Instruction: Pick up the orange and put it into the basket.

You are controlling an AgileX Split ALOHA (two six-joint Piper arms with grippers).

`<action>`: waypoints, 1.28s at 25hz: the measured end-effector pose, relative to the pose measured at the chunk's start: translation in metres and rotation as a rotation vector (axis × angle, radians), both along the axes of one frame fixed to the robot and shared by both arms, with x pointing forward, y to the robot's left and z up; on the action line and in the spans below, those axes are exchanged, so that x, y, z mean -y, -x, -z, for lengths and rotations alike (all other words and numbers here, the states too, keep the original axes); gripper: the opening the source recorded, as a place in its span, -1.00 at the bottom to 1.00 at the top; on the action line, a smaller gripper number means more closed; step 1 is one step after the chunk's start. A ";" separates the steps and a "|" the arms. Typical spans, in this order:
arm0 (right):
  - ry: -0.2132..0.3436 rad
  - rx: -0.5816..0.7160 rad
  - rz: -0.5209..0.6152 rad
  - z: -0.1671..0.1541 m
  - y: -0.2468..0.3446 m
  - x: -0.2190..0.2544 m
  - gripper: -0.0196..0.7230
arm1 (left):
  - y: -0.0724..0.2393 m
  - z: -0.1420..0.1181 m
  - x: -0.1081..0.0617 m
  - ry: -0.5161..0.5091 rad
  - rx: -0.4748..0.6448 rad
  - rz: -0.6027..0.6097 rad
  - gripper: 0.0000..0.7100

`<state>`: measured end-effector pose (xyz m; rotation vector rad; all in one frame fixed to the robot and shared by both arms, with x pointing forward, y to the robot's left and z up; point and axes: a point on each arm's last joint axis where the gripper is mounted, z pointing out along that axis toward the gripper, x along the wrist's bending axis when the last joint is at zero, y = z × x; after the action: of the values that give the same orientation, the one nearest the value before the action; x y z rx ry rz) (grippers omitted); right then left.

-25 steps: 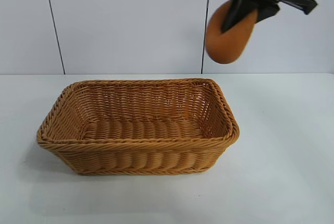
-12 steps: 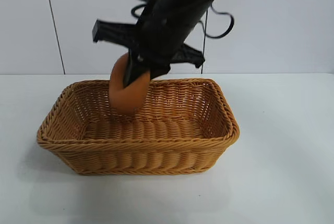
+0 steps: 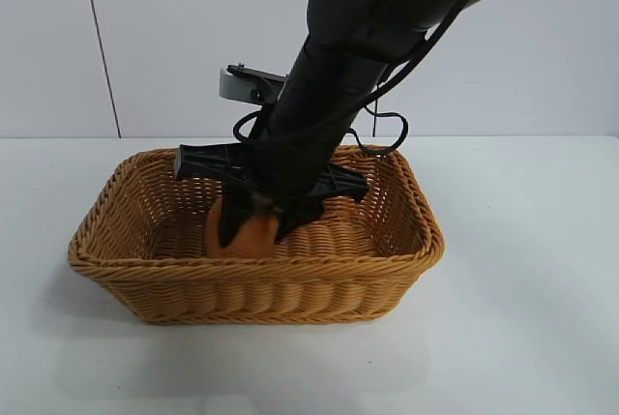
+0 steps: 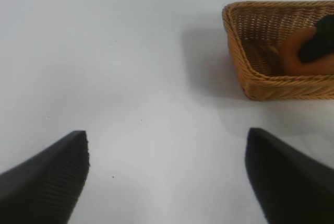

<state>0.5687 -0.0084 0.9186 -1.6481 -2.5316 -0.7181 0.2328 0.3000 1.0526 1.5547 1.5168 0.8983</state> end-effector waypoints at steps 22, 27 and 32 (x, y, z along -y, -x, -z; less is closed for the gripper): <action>0.323 0.046 0.038 -0.120 -0.049 0.053 0.81 | 0.000 0.000 0.000 -0.001 0.000 -0.001 0.64; 0.332 0.027 0.160 -0.120 -0.076 0.105 0.81 | 0.000 0.000 0.000 -0.001 0.000 -0.001 0.64; 0.345 0.002 0.324 -0.120 -0.104 0.184 0.81 | 0.000 0.000 0.000 -0.001 0.000 -0.001 0.64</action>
<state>0.6729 -0.1926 1.0384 -2.1988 -2.5280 -0.3008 0.2328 0.3001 1.0526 1.5549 1.5171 0.8993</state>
